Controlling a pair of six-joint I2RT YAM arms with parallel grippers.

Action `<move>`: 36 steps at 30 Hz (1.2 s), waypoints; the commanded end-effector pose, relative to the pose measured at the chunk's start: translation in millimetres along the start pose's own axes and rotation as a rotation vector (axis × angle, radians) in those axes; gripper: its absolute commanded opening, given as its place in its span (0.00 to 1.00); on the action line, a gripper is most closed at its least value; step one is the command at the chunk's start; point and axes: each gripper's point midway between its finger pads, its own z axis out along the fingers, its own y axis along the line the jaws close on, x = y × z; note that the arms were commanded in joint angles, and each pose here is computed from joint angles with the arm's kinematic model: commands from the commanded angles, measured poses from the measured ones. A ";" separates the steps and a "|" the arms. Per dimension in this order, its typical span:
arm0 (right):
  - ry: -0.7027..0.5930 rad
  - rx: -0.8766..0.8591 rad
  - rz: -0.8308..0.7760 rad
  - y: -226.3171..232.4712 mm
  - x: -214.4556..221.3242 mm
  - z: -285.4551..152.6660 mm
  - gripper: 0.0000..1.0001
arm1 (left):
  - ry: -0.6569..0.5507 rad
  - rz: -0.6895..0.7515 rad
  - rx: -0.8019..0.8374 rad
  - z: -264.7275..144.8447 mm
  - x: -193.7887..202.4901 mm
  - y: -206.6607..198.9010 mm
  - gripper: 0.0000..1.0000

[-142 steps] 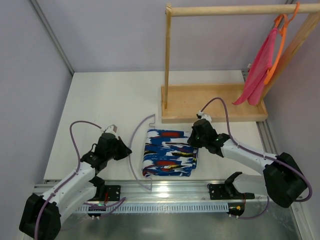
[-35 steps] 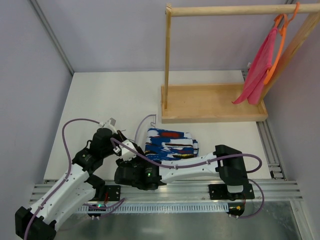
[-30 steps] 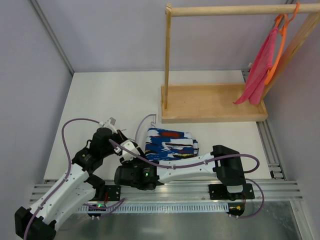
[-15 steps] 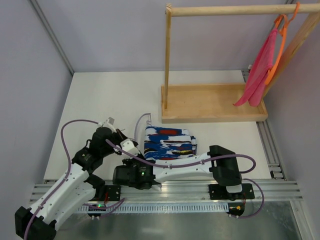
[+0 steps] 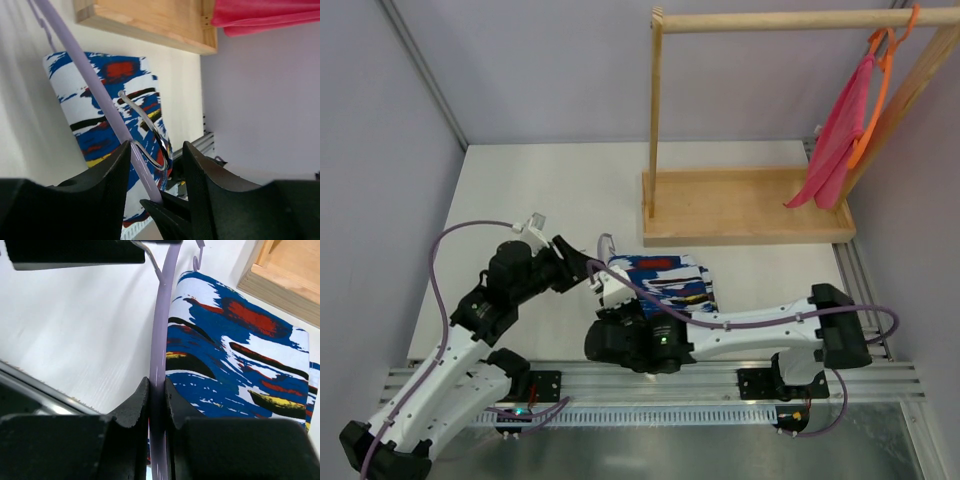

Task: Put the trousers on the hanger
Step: Pass the hanger from the left arm to the right

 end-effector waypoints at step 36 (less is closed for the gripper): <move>-0.456 -0.186 0.537 -135.8 -129.8 -110.3 0.04 | -0.245 0.326 -0.018 -50.7 -94.1 -88.2 0.68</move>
